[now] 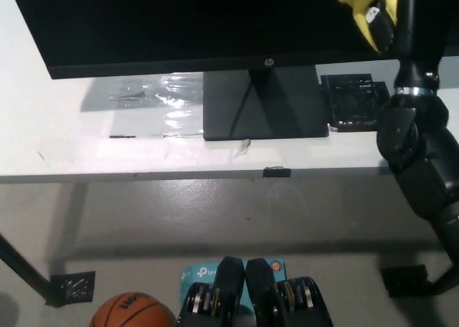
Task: The robot uses its right hand to pick up the cloth kept in the middle of the desk and use it to wipe the monitor in the middle of the desk by swiping its screen twice
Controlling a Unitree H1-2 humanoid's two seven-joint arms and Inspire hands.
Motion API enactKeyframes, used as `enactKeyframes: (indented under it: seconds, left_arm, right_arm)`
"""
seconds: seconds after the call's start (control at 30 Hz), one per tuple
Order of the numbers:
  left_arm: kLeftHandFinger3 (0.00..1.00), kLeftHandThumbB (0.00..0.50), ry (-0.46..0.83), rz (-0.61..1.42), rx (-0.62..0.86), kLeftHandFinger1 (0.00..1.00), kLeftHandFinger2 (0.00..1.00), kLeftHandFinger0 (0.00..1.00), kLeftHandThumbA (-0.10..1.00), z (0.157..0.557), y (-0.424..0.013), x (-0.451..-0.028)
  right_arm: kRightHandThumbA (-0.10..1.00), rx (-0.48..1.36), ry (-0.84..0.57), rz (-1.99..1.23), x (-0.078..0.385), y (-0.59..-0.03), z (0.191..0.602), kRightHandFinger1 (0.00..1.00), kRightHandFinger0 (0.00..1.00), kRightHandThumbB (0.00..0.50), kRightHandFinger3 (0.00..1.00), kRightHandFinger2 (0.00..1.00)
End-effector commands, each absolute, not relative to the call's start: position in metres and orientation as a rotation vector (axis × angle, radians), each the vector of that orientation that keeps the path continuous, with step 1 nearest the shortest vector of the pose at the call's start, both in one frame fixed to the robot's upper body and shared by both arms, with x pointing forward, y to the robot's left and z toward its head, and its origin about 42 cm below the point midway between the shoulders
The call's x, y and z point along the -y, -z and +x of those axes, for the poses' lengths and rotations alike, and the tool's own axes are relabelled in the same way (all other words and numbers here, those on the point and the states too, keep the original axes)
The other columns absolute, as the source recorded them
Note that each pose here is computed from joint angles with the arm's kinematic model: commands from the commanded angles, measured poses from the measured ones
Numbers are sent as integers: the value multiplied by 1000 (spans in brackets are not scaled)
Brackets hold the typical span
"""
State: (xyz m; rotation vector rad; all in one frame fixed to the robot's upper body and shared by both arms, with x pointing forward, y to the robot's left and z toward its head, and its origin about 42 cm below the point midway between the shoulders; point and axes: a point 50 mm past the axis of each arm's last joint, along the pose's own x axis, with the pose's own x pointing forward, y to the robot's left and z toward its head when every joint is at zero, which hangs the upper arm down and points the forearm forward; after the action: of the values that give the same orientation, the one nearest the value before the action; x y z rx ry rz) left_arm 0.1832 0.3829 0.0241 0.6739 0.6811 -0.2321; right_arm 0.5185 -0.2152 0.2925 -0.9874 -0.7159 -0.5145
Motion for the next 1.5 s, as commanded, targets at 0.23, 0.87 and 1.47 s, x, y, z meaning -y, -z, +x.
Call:
enactKeyframes:
  seconds: [0.23, 0.87, 1.47]
  left_arm:
    - [0, 500, 212, 704, -661, 607, 0, 750, 519, 180, -28, -396]
    - [0, 500, 215, 720, -651, 623, 0, 769, 503, 184, -35, -391]
    - [0, 500, 228, 735, -650, 630, 0, 759, 524, 193, -38, -390]
  right_arm:
    - [-100, 718, 607, -989, 244, -317, 518, 0, 0, 83, 106, 391]
    - [-100, 694, 508, -899, 172, -366, 536, 0, 0, 119, 1, 385]
    - [-100, 810, 305, -850, 38, -395, 517, 73, 0, 123, 479, 533]
